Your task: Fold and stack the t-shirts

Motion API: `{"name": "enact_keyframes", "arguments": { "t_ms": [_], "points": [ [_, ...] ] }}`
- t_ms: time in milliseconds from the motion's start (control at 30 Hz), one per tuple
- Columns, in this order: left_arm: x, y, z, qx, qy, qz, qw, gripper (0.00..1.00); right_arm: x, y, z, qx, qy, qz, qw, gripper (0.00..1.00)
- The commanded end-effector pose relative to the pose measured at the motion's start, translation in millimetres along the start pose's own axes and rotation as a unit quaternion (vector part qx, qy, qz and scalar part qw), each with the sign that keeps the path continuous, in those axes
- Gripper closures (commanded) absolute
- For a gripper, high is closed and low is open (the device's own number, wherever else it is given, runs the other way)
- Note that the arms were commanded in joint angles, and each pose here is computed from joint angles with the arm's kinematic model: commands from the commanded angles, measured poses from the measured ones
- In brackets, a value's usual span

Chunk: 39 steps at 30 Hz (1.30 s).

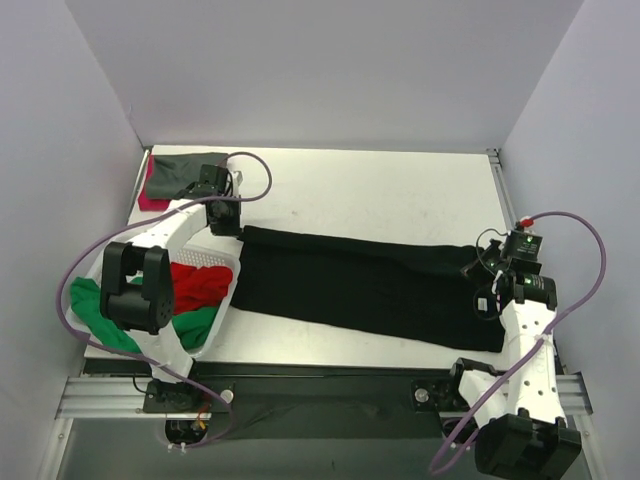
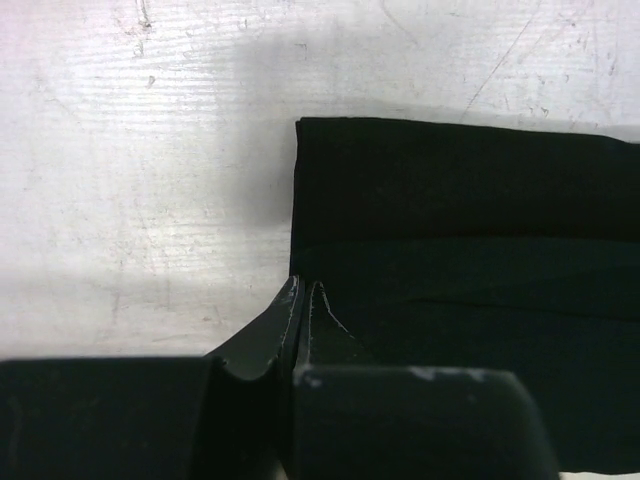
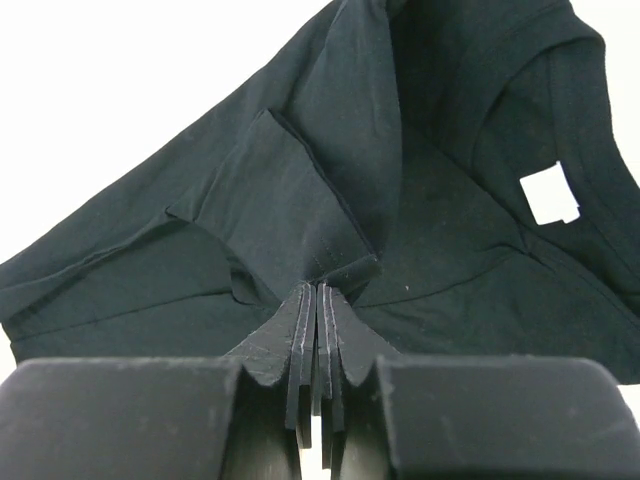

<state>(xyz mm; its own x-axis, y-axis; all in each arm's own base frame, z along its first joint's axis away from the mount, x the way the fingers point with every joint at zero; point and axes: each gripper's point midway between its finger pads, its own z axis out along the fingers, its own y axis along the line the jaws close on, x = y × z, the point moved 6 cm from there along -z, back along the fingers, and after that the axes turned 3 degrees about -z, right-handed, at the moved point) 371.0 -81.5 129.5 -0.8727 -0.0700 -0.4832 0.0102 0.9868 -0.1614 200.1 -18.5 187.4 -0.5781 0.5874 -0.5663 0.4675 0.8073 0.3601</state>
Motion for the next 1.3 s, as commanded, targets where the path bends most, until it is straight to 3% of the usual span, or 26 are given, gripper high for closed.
{"name": "enact_keyframes", "arguments": {
  "t_ms": [0,633,667,733,833,967,1267],
  "points": [
    [-8.2,0.7,-11.3,-0.003,-0.041,-0.004,0.999,1.0,7.3,-10.7,-3.8,0.028,0.003,-0.005,1.0,1.0],
    [11.3,6.7,-6.3,-0.02,-0.017,-0.024,0.999,1.0,44.1,-25.6,-11.5,0.043,0.033,0.002,0.999,1.0],
    [11.4,8.2,-7.0,-0.029,-0.016,-0.03,0.999,0.95,44.3,-26.0,-11.3,0.045,0.033,0.002,0.998,1.0],
    [7.8,8.3,-9.6,-0.033,-0.021,-0.03,0.999,0.7,44.2,-26.0,-11.4,0.046,0.034,0.003,0.998,1.0],
    [-1.6,5.3,-19.3,-0.03,-0.035,-0.035,0.998,0.45,44.5,-26.2,-12.2,0.053,0.038,0.008,0.998,1.0],
    [-13.0,1.7,-36.6,-0.029,-0.059,-0.047,0.997,0.32,44.9,-26.8,-13.2,0.059,0.042,0.013,0.997,1.0],
    [-19.5,-39.5,-40.8,0.019,-0.074,-0.056,0.995,0.26,52.5,-28.0,-19.1,0.078,0.06,0.031,0.995,1.0]
  ]
}}
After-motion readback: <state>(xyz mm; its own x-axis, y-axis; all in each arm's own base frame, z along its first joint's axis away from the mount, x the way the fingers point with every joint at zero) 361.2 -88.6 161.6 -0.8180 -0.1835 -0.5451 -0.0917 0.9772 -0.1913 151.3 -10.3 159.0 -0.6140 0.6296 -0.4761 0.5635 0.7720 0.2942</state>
